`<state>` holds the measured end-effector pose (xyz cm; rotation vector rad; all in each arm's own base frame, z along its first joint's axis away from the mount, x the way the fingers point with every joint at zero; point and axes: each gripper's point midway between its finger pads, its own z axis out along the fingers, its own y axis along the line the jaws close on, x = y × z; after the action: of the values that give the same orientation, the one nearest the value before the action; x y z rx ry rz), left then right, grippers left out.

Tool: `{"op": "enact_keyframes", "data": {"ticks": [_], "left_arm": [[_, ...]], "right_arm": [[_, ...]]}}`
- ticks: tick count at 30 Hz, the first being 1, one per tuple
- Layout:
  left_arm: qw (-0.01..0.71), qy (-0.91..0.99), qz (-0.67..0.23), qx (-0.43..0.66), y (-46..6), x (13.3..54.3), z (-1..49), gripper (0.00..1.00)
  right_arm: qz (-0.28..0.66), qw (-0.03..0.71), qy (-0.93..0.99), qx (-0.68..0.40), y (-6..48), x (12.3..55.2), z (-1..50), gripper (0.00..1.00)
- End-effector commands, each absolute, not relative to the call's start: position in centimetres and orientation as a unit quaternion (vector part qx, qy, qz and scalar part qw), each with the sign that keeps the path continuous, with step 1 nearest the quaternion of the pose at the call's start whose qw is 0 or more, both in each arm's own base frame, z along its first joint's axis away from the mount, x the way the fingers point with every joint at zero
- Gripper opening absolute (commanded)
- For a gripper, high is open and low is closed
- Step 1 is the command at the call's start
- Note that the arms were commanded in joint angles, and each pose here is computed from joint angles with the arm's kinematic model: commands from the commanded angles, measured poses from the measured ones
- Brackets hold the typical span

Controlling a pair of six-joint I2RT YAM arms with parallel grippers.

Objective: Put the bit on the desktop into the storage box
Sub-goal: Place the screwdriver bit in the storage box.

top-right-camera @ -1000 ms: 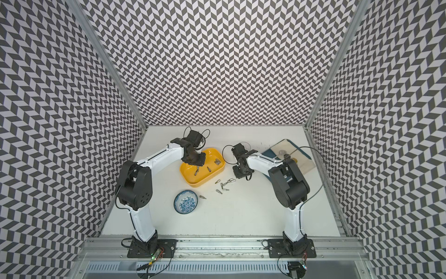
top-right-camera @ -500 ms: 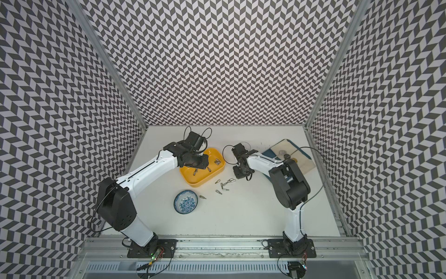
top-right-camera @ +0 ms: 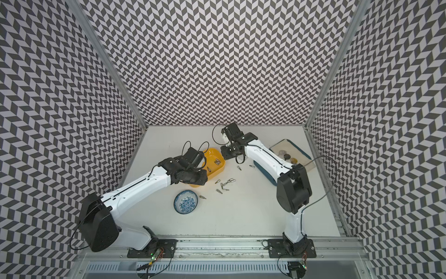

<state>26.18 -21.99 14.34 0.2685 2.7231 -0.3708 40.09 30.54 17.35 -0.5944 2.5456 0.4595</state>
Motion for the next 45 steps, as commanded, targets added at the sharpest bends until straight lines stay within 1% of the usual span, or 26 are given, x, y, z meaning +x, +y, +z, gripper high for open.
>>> {"op": "enact_keyframes", "data": {"ticks": [1, 5, 14, 19, 25, 27, 29, 33, 40, 45], "left_arm": [[0.195, 0.966, -0.15, 0.077, -22.3, 25.1, 14.8, 0.39], [0.189, 0.968, -0.147, 0.07, -21.7, 24.2, 14.2, 0.39], [0.192, 0.969, -0.133, 0.075, -20.9, 23.8, 14.7, 0.39], [0.176, 0.972, -0.135, 0.08, -21.3, 23.2, 14.0, 0.39], [0.167, 0.971, -0.137, 0.099, -22.8, 22.4, 13.2, 0.39], [0.164, 0.971, -0.136, 0.104, -23.3, 22.1, 12.9, 0.39], [0.162, 0.971, -0.138, 0.106, -23.8, 22.0, 12.8, 0.39], [0.16, 0.971, -0.138, 0.109, -24.2, 21.8, 12.5, 0.39], [0.156, 0.973, -0.132, 0.109, -24.1, 21.3, 12.1, 0.39], [0.15, 0.974, -0.128, 0.109, -24.3, 21.0, 11.2, 0.39]], "right_arm": [[0.177, 0.212, 0.929, -0.246, 33.4, 39.7, 15.7, 0.01], [0.185, 0.193, 0.928, -0.259, 35.5, 40.1, 13.7, 0.01], [0.152, 0.149, 0.937, -0.275, 36.5, 40.0, 7.3, 0.01], [0.135, 0.141, 0.941, -0.277, 36.4, 40.2, 5.4, 0.01], [0.125, 0.139, 0.941, -0.281, 36.7, 40.6, 4.4, 0.01], [0.118, 0.14, 0.941, -0.283, 36.7, 40.7, 4.3, 0.03], [0.111, 0.143, 0.941, -0.285, 36.7, 40.7, 4.3, 0.08], [0.108, 0.145, 0.941, -0.287, 36.9, 40.8, 4.2, 0.14], [0.099, 0.14, 0.941, -0.29, 37.0, 41.0, 3.5, 0.15], [0.097, 0.14, 0.942, -0.29, 36.9, 41.0, 3.5, 0.24]]}}
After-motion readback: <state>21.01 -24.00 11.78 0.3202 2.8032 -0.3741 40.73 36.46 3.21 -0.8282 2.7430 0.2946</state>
